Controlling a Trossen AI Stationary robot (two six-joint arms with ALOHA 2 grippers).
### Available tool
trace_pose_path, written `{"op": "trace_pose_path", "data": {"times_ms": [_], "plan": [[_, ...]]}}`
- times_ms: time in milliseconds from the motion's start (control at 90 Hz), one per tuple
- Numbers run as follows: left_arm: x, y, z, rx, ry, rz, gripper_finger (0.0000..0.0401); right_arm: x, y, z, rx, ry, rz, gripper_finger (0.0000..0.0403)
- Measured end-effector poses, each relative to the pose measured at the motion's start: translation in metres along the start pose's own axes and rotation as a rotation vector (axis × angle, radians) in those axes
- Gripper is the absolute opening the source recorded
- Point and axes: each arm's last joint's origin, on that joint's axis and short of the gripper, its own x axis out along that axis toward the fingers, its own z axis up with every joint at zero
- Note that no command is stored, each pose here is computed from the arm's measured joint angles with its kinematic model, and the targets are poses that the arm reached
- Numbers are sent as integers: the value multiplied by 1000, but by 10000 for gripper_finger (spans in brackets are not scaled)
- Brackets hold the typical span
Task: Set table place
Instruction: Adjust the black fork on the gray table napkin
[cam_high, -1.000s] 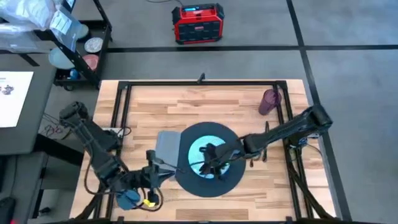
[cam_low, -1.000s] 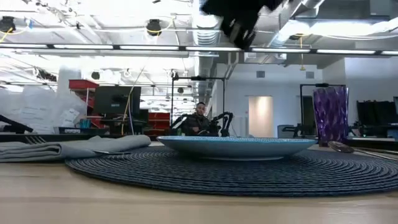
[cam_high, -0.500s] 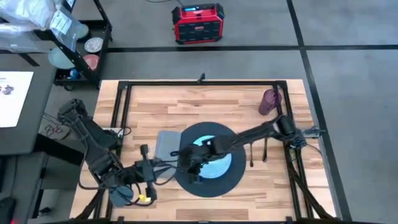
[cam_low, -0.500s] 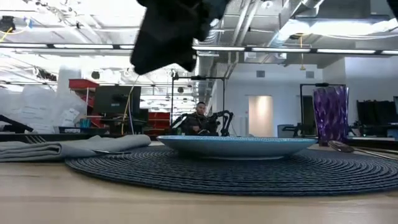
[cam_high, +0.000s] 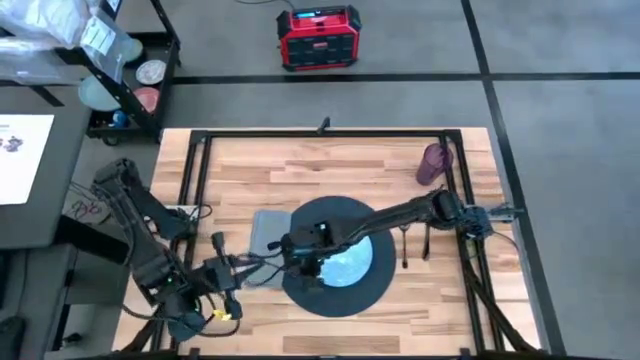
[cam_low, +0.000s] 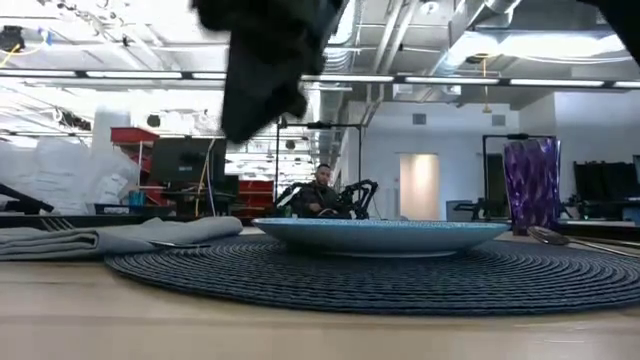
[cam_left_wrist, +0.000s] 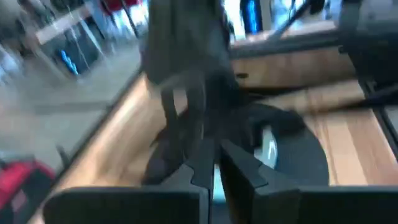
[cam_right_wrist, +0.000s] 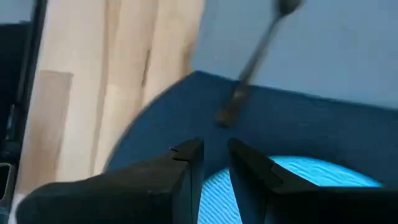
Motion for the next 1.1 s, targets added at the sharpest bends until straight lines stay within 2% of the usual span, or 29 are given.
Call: {"op": "trace_pose_path", "data": {"times_ms": [78,156,256,300,344,411,489,622,756,822,978,1100], "plan": [[2,1,-6,-1,45,8,8,-39,11,9,-40,-92,-8,60],[4,-1,-9,54,100,-14,8,-69,18,11,-57,-146,-20,60],[13,-9,-16,196,246,-113,8,-98,22,4,-62,-188,-63,60],[16,-12,-19,207,286,-134,8,-107,23,2,-57,-225,-72,60],[18,-12,-19,176,278,-109,8,-111,23,1,-46,-269,-69,60],[19,-8,-15,123,196,-29,8,-101,23,-4,-30,-296,-59,60],[15,-2,-9,135,81,53,8,-71,23,-14,-12,-277,-40,60],[-8,13,8,30,-131,126,8,-19,15,-21,35,-259,-5,60],[-29,13,9,29,-301,180,8,8,3,-15,75,-240,30,60],[-34,12,7,39,-319,171,8,19,-4,-11,92,-192,39,60],[-37,9,5,67,-318,157,8,16,-10,10,77,-130,35,60],[-37,9,5,75,-317,158,8,27,-13,23,56,-102,56,60]]}}
